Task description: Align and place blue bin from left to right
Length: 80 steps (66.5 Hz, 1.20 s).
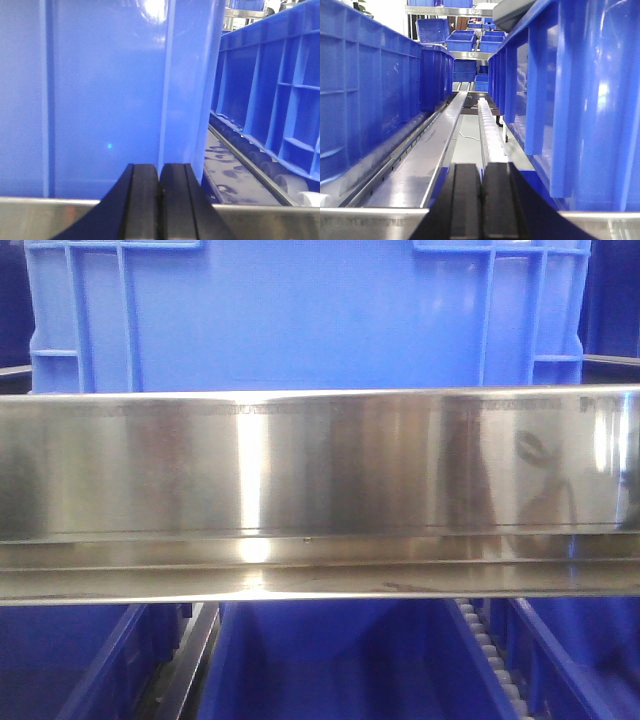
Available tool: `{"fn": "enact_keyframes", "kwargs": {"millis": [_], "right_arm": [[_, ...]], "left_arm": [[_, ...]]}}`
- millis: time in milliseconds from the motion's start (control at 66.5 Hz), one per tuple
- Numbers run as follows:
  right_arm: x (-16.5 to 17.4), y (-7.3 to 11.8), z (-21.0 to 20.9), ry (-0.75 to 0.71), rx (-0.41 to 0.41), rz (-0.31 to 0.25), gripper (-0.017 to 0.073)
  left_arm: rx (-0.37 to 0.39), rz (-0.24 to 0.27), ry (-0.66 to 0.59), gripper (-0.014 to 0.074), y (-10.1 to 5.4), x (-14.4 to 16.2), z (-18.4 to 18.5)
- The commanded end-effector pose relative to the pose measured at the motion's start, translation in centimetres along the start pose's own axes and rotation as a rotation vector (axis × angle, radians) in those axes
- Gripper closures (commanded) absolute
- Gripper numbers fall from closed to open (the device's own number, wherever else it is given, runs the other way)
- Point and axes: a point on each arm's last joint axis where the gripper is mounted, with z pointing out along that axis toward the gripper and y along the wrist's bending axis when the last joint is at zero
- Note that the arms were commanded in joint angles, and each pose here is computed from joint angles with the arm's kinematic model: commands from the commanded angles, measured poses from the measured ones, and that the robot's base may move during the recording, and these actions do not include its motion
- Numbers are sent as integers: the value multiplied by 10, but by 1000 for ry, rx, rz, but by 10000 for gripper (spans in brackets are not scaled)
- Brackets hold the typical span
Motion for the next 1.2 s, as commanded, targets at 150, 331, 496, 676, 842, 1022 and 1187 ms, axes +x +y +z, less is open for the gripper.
{"fn": "enact_keyframes", "kwargs": {"millis": [150,331,496,676,842,1022,1187], "right_arm": [[-2,0,0,-18,0,1,643],[-2,0,0,-18,0,1,643],[-2,0,0,-18,0,1,643],[-2,0,0,-18,0,1,643],[-2,0,0,-24,0,1,643],[-2,0,0,-26,1,1,643],[-4,0,0,-41,1,1,643]], "left_arm": [[8,-4,-22,704,-1,-2,0],[8,-4,-22,704,-1,-2,0],[8,-4,-22,704,-1,-2,0],[8,-4,-22,704,-1,-2,0],[8,-4,-22,704,-1,-2,0],[8,-4,-22,704,-1,-2,0],[8,-4,-22,704,-1,-2,0]]}}
